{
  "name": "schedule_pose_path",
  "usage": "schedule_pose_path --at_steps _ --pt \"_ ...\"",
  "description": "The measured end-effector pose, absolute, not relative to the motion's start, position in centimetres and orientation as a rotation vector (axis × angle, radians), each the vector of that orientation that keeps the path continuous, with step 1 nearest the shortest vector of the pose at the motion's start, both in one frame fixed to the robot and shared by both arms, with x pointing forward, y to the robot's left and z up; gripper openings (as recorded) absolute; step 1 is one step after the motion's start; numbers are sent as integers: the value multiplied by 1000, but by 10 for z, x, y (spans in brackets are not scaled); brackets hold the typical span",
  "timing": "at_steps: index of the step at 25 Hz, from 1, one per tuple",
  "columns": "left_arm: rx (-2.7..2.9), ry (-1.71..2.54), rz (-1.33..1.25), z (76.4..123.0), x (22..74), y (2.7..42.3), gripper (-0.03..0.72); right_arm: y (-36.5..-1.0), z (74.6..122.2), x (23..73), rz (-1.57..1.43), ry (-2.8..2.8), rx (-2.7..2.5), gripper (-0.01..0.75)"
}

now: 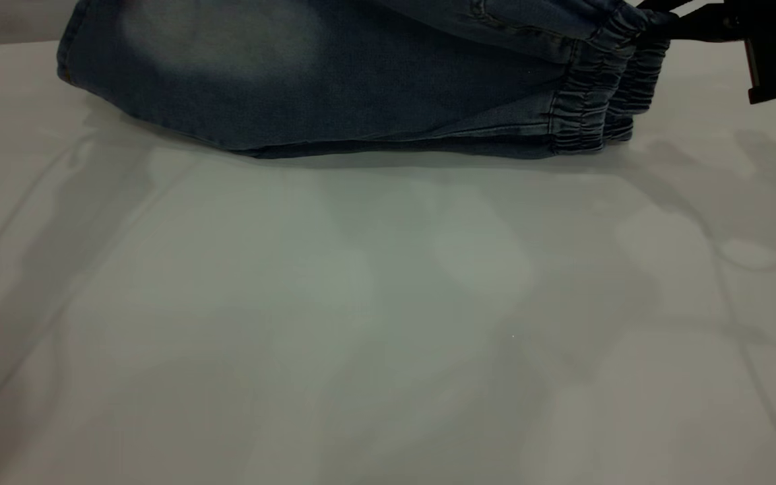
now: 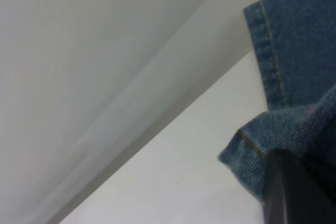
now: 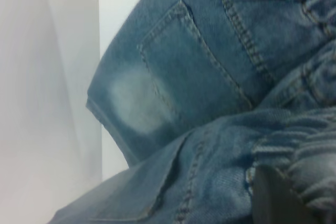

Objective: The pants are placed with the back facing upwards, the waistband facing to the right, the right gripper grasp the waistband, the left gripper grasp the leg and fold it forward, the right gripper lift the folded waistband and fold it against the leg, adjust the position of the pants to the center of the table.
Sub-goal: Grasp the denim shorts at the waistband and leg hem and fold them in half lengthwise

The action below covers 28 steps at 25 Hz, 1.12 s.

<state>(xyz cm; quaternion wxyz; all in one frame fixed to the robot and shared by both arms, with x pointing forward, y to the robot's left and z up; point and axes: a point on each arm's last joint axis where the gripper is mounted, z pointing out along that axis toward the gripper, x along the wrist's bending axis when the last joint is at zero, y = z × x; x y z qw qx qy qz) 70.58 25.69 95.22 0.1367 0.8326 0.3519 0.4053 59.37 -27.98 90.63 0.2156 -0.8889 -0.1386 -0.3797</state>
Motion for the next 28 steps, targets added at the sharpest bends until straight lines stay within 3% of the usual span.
schedule_pose_path --at_steps 16,28 --pt "2449 1019 1147 942 705 250 32 -279 887 634 -1050 -359 -2398 124" --pt "2476 1026 1116 928 706 250 32 -277 890 635 -1063 -385 -2371 358"
